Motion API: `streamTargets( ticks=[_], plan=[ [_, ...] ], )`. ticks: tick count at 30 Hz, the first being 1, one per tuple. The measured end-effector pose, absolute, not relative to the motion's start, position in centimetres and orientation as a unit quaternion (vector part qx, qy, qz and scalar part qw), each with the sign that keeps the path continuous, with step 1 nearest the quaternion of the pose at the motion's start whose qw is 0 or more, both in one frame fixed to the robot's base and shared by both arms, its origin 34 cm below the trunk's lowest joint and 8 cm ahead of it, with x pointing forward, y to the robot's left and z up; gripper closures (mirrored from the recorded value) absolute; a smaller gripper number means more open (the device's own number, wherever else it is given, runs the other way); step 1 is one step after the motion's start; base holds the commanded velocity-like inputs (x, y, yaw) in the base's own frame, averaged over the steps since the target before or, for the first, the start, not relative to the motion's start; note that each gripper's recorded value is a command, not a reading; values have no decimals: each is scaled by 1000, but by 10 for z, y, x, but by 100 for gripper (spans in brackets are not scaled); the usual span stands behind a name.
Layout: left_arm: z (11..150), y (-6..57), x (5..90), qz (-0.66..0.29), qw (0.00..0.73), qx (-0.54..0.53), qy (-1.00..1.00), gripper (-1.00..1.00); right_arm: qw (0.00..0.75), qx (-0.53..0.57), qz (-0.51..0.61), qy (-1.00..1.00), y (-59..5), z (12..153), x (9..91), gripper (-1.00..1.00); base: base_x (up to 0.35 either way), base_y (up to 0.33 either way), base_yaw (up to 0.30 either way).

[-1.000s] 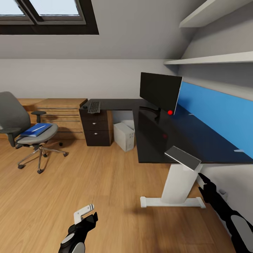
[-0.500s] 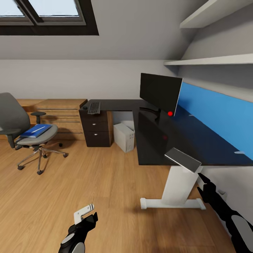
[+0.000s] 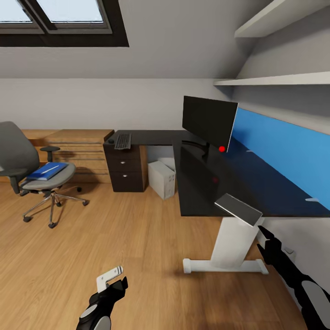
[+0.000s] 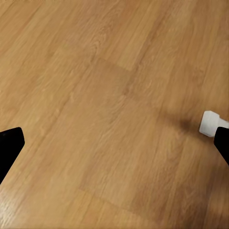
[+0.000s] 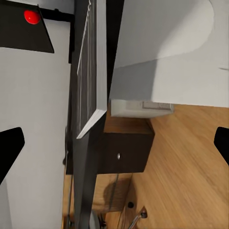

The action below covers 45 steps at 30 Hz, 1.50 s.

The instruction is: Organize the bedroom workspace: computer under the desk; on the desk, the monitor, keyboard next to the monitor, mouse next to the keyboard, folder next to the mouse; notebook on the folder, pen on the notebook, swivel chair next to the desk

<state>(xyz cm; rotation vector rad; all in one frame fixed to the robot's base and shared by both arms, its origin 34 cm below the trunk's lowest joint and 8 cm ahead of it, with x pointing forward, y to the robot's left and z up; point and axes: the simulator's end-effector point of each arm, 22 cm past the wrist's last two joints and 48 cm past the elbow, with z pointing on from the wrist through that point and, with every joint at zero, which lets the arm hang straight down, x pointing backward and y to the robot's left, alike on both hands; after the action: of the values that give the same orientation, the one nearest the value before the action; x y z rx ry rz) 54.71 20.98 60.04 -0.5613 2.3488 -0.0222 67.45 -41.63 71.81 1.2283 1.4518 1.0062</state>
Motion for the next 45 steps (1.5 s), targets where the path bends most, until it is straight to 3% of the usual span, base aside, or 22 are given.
streamTargets(
  ticks=[42, 43, 45],
  plan=[
    [598, 207, 545, -7, 352, -212, 912, -100, 476, 502, 411, 594, -416, 718, 675, -100, 74, 0, 0],
    [598, 207, 545, -7, 352, -212, 912, -100, 476, 502, 411, 594, -416, 718, 675, 100, 2, 0, 0],
    [598, 207, 545, -7, 352, -212, 912, -100, 476, 502, 411, 594, -416, 718, 675, 100, 1, 0, 0]
  ],
)
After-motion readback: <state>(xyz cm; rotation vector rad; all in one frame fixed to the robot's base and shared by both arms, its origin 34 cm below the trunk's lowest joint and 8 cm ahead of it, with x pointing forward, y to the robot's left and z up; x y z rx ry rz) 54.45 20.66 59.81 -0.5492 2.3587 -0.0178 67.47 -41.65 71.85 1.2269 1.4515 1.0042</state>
